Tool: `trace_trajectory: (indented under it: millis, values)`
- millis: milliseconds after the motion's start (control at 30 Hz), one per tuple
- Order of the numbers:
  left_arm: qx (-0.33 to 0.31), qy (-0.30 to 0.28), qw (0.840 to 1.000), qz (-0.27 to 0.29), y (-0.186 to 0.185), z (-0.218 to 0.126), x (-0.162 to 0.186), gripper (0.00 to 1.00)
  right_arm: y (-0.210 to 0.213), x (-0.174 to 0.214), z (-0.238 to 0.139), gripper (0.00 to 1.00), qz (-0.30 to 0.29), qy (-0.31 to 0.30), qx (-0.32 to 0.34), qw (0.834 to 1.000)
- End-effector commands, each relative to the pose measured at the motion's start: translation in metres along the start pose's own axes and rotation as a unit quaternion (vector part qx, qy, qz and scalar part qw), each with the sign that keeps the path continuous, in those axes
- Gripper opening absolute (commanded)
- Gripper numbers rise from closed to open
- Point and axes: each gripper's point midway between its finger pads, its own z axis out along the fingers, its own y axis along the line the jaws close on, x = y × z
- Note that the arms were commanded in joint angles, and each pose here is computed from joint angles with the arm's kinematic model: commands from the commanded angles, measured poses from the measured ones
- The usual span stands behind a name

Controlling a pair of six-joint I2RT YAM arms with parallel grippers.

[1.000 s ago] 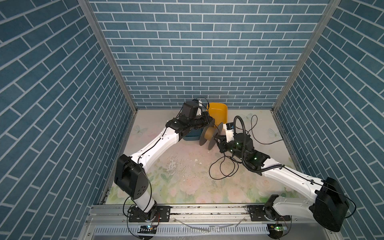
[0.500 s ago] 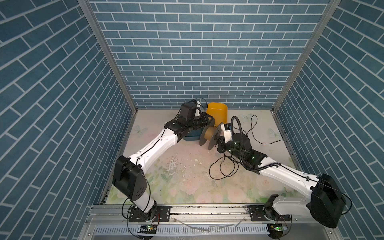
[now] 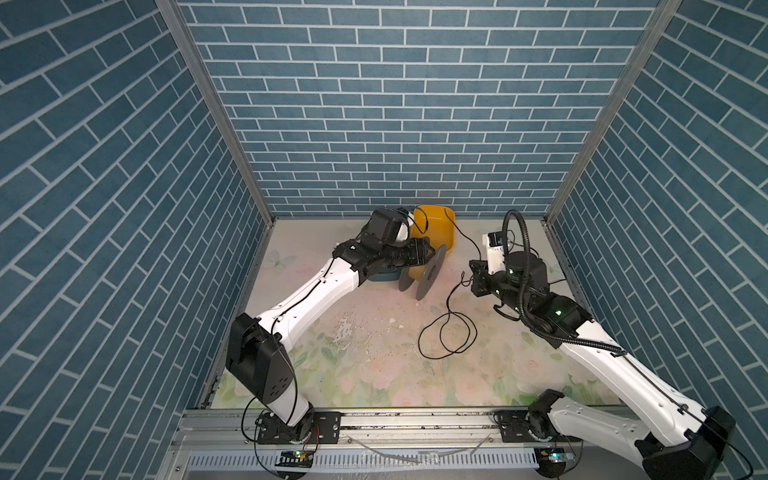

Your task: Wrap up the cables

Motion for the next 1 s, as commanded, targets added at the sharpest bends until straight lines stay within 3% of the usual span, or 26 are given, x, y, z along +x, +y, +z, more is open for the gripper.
trace_trajectory:
  millis: [0, 200, 467, 667, 833, 967]
  values:
    - [-0.045, 0.03, 0.996, 0.067, 0.009, 0.011, 0.012, 0.58, -0.019, 0.002, -0.015, 0.0, -0.021, 0.026, 0.043, 0.999]
    - [-0.121, 0.061, 0.98, 0.148, 0.023, 0.035, 0.014, 0.53, -0.026, 0.01, -0.02, 0.0, -0.011, 0.036, 0.047, 0.998]
    - [-0.16, 0.058, 0.969, 0.177, 0.041, 0.053, 0.009, 0.5, -0.025, 0.024, -0.018, 0.0, -0.003, 0.049, 0.035, 0.998]
    - [-0.138, 0.073, 0.971, 0.183, 0.043, 0.066, 0.019, 0.49, -0.025, 0.028, -0.017, 0.0, -0.002, 0.051, 0.034, 0.998]
    - [-0.122, 0.081, 0.971, 0.188, 0.041, 0.071, 0.026, 0.39, -0.029, 0.031, -0.015, 0.0, -0.006, 0.053, 0.043, 0.998]
    - [-0.126, 0.095, 0.965, 0.208, 0.048, 0.072, 0.033, 0.37, -0.032, 0.033, -0.015, 0.0, -0.005, 0.057, 0.048, 0.997]
